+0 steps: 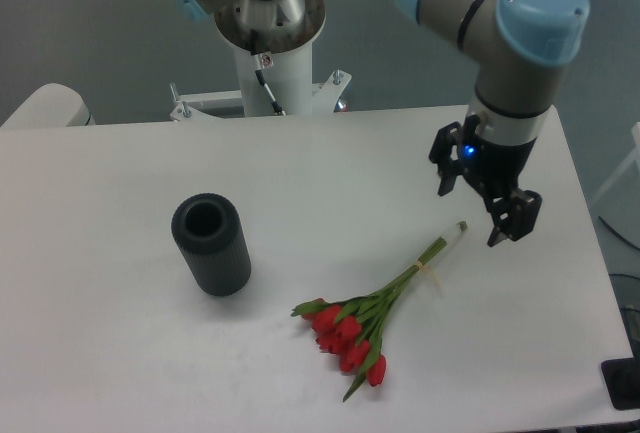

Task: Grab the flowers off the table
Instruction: 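Move the open gripper down toward the stems of the red tulips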

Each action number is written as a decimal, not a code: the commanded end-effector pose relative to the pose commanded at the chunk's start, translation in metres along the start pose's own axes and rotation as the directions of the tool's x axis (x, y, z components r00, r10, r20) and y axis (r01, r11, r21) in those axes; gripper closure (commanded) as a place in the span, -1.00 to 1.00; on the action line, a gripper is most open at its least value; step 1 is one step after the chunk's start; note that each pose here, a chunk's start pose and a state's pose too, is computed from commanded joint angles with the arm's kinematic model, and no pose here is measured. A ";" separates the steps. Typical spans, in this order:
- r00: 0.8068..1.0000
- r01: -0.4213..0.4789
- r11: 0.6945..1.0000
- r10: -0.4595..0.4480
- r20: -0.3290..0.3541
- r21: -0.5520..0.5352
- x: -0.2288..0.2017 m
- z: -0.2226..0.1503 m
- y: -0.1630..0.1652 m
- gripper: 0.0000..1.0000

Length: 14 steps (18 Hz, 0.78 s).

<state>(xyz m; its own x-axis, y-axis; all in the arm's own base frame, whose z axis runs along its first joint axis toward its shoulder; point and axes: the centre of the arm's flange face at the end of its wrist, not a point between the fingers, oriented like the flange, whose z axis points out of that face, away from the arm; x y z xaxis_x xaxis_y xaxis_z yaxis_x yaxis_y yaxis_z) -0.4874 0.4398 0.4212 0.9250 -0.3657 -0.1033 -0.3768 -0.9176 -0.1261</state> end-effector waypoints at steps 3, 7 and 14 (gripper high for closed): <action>0.992 0.123 0.992 -0.123 -0.008 -0.042 0.010 0.023 -0.007 -1.00; 0.994 0.112 0.990 -0.110 0.028 -0.080 0.022 0.077 -0.021 -1.00; 0.998 0.064 0.987 -0.061 0.025 -0.151 0.027 0.150 -0.036 -1.00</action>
<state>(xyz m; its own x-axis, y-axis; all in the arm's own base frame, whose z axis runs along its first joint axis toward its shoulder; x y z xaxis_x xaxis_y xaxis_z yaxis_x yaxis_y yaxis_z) -0.4558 0.4861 0.2745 0.9447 -0.3053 -0.1199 -0.3054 -0.9520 0.0176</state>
